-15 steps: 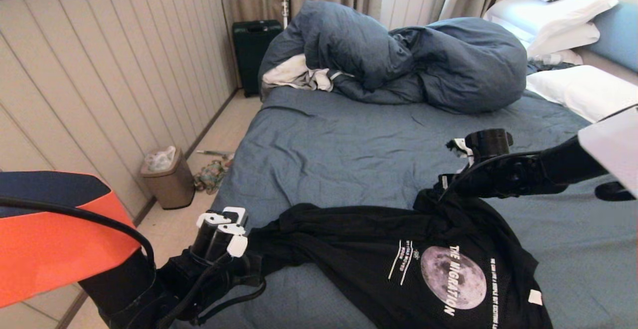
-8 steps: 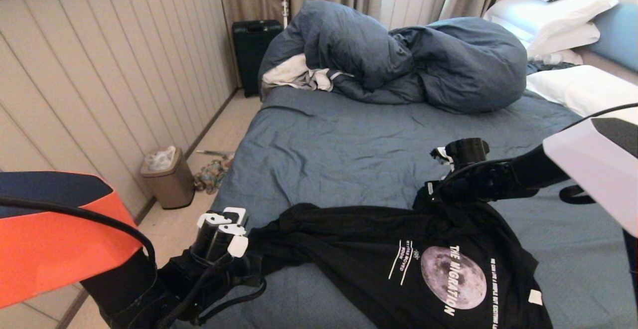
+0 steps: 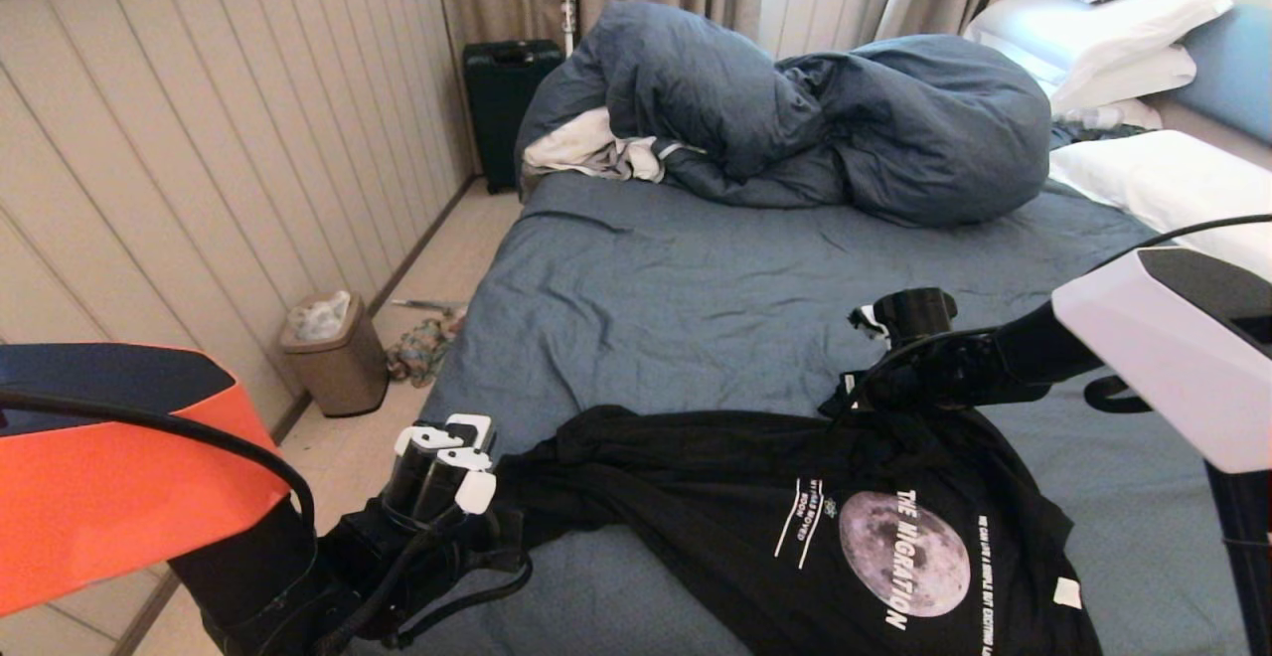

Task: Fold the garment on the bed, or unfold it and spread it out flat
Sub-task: Unford the black T-shirt

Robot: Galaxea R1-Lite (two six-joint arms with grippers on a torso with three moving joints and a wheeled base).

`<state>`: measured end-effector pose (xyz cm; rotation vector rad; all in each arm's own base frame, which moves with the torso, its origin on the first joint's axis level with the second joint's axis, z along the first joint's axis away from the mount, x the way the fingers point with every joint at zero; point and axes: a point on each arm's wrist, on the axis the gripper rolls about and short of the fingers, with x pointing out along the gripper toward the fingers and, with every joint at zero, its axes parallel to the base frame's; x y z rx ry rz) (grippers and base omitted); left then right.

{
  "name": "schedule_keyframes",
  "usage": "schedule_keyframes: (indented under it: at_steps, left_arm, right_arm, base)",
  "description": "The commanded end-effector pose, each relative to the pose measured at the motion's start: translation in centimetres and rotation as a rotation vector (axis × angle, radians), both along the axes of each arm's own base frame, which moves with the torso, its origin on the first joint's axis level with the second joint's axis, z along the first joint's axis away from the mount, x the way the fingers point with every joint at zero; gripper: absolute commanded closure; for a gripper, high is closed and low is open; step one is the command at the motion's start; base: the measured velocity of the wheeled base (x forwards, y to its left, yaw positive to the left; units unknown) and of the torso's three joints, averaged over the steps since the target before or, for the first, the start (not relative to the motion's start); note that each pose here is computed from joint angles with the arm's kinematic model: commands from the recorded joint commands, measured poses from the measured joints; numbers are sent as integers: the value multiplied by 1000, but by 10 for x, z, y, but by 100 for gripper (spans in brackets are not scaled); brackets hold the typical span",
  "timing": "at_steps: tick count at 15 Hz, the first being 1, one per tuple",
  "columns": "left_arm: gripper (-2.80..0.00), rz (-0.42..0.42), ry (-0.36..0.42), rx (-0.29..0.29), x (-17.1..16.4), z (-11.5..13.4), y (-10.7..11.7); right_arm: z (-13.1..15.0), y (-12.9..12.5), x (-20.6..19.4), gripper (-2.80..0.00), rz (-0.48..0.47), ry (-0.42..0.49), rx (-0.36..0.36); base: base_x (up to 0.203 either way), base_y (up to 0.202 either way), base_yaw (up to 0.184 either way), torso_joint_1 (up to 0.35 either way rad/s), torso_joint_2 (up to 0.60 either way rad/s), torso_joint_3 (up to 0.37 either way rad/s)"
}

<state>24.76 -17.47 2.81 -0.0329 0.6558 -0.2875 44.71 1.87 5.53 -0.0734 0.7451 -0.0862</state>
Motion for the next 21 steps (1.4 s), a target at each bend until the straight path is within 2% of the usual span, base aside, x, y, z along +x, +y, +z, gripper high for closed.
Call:
schedule_keyframes:
  at_steps: [1,4,7,9,12,14,17,19,21]
  left_arm:
    - [0,2,-1,0,0,-1,0]
    - [0,2,0,0,0,-1,0]
    - [0,3,3,1,1,-3,-1]
    - [0,2,3,0,2,-3,-1]
    - [0,3,-15,-13,4,-3,-3]
    - [0,7,-25,-15,5,-3,-3]
    - [0,9,-34,-26,5,-1,-4]
    - [0,11,-55,-40,5,3,-4]
    - [0,25,-72,-39,6,5,-4]
  right_arm:
    - [-2,0,1,0,0,4,-3]
    - [-8,-1,2,0,-1,14,-5]
    - [2,-3,5,0,-16,-20,8]
    - [19,-4,14,0,-58,-103,22]
    - [51,-13,35,0,-206,-282,45]
    - [69,-21,42,0,-312,-374,9]
    - [92,-38,55,0,-376,-475,-8]
    - [93,-53,65,0,-418,-486,-44]
    - [85,-74,68,0,-446,-442,-130]
  base:
    - [0,0,0,0,0,0]
    - [0,0,0,0,0,0]
    - [0,0,0,0,0,0]
    - [0,0,0,0,0,0]
    - [0,0,0,0,0,0]
    - [0,0,0,0,0,0]
    - [0,0,0,0,0,0]
    - [0,0,0,0,0,0]
    - [0,0,0,0,0,0]
